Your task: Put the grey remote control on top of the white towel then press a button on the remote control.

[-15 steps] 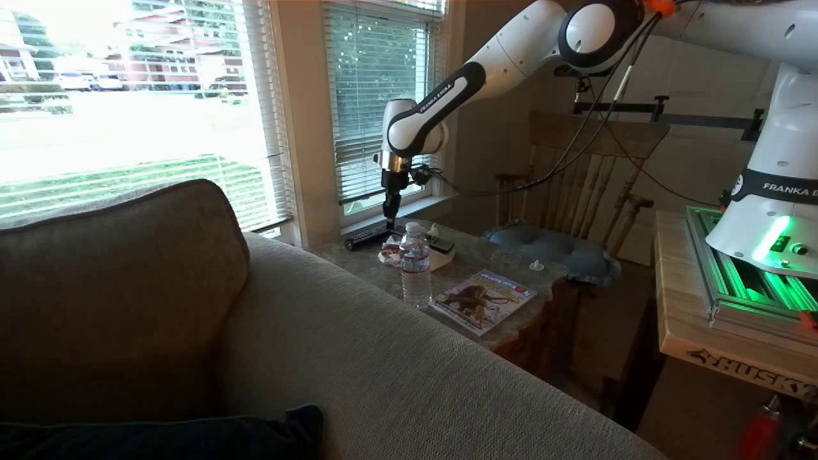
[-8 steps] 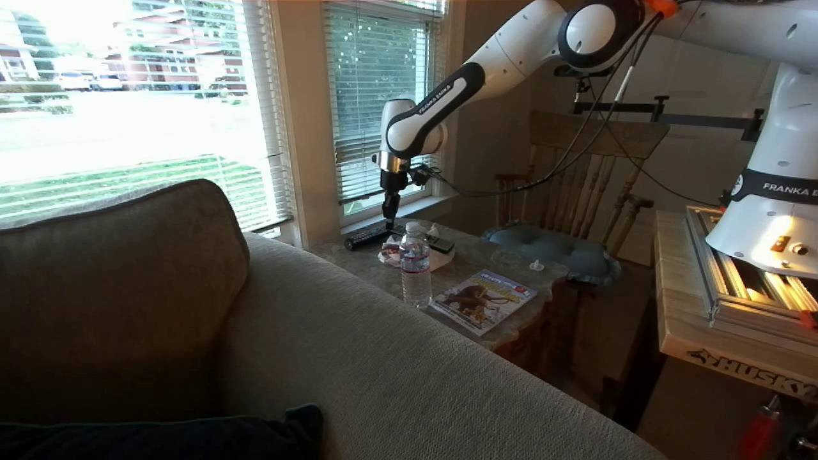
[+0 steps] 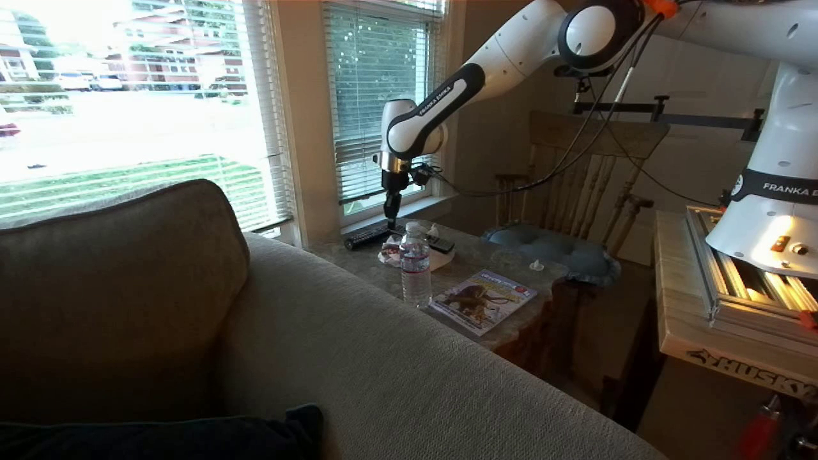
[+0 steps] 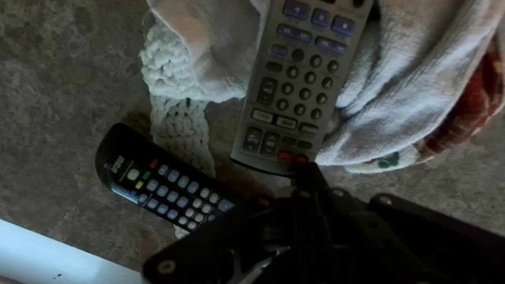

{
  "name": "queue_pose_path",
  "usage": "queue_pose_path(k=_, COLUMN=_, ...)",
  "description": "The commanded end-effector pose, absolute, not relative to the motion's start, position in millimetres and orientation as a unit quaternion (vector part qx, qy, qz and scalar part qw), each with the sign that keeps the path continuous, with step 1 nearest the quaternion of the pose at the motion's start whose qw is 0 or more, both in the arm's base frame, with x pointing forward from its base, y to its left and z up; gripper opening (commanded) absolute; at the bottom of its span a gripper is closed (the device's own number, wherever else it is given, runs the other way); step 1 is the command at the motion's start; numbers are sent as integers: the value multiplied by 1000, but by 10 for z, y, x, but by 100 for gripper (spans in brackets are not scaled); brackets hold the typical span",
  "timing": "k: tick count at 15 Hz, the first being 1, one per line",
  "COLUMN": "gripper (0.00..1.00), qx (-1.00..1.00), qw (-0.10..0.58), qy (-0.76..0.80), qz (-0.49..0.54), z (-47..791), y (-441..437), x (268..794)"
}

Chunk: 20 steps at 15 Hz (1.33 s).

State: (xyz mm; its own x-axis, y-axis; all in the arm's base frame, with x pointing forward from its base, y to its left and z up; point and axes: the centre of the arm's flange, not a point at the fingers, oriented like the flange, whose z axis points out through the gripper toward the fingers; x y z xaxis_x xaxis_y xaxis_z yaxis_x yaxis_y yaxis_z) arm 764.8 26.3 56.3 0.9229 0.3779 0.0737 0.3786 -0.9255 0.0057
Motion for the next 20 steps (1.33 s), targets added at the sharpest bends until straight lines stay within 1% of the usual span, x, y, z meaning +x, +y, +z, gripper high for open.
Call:
queue_pose_path(k=1, gripper=0, qx=-982, qw=-1, qy=-187, qz=-24, z=617, y=336, x=7585)
queue_pose_path(k=20, gripper=0, qx=-983, qw=-11, qy=-182, qz=-15, z=666, y=389, x=7459)
